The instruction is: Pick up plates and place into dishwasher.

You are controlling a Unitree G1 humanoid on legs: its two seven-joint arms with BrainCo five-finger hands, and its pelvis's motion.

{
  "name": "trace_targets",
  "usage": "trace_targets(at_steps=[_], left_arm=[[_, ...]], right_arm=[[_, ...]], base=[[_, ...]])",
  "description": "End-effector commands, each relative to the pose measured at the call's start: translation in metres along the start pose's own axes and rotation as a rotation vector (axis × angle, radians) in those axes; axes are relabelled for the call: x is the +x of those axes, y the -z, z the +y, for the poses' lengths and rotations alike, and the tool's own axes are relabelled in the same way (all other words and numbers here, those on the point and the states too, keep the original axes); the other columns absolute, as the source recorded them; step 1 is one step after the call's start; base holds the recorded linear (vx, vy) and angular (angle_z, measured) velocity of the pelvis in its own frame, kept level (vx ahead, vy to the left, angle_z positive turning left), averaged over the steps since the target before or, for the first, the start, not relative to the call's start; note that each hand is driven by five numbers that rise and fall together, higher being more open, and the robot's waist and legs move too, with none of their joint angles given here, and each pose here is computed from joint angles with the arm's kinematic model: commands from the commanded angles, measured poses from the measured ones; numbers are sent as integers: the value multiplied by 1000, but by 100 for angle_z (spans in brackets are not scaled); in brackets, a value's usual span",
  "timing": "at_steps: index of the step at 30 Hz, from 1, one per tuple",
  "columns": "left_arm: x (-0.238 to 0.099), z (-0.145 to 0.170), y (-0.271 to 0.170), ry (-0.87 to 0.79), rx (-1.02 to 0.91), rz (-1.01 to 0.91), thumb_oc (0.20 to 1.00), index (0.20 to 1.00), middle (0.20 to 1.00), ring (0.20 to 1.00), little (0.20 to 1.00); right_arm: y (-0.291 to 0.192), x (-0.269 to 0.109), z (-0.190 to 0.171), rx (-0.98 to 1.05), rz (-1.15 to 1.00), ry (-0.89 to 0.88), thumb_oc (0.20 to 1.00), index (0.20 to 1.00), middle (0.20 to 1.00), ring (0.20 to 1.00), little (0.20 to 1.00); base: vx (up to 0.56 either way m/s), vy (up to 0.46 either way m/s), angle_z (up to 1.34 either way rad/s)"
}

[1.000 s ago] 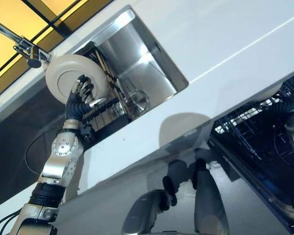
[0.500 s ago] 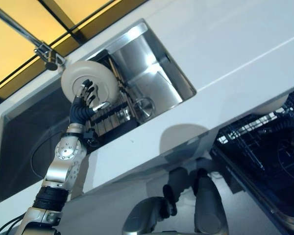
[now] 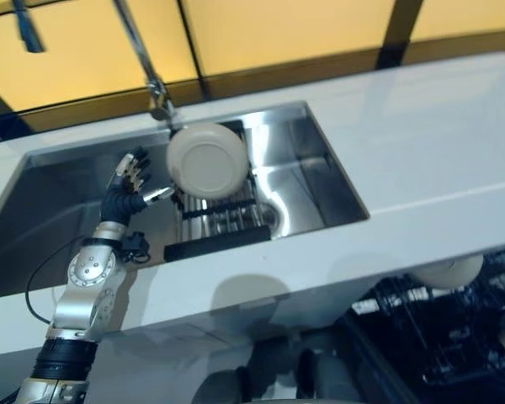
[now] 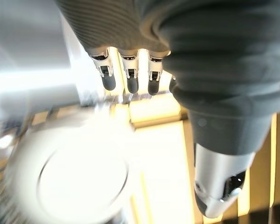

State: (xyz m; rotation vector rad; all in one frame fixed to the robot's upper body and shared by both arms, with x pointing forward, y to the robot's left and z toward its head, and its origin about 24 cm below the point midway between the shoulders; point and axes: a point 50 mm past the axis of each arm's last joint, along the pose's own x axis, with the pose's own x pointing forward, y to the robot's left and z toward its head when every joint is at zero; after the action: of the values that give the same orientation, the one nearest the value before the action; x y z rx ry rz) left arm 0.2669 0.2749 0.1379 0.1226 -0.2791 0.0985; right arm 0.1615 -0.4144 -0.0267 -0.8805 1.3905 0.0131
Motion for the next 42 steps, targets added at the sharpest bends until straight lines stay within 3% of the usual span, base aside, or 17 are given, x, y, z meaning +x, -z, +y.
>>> trace_targets(at_steps=[1, 8, 18, 23, 27, 30, 38, 42], left_arm=[[-4, 16, -25, 12, 110, -85, 1000, 1000, 1000, 1000, 1000], [-2, 27, -29, 17, 136, -80, 1000, 1000, 1000, 1000, 1000], [-4, 49, -35, -20, 156, -101, 1000, 1000, 1000, 1000, 1000], [-9, 53, -34, -69, 142, -120, 1000, 1000, 1000, 1000, 1000], [-23, 56, -25, -117, 107, -129, 1000, 1000, 1000, 1000, 1000], [-28, 57, -20, -144, 89, -130, 1000, 1000, 1000, 1000, 1000], [-38, 60, -7, -202, 52, -111, 1000, 1000, 1000, 1000, 1000], [-33, 53, -2, -198, 46, -97, 1000, 1000, 1000, 1000, 1000]], right_arm=[[65, 12, 95, -98, 272, -446, 1000, 1000, 1000, 1000, 1000], [68, 13, 111, -56, 278, -487, 1000, 1000, 1000, 1000, 1000], [83, 4, 54, 292, 245, -73, 1000, 1000, 1000, 1000, 1000], [86, -20, -9, 518, 197, 425, 1000, 1000, 1000, 1000, 1000], [94, -46, -35, 703, 187, 759, 1000, 1000, 1000, 1000, 1000], [88, -61, -47, 777, 133, 922, 1000, 1000, 1000, 1000, 1000], [41, -102, -75, 818, -147, 1153, 1000, 1000, 1000, 1000, 1000], [10, -157, -104, 974, -429, 1551, 1000, 1000, 1000, 1000, 1000]], base=[[54, 13, 25], [35, 29, 7], [-17, 32, 0], [-74, 86, -13], [-55, 147, -24], [-26, 131, -14], [-16, 81, -11], [4, 8, -1]])
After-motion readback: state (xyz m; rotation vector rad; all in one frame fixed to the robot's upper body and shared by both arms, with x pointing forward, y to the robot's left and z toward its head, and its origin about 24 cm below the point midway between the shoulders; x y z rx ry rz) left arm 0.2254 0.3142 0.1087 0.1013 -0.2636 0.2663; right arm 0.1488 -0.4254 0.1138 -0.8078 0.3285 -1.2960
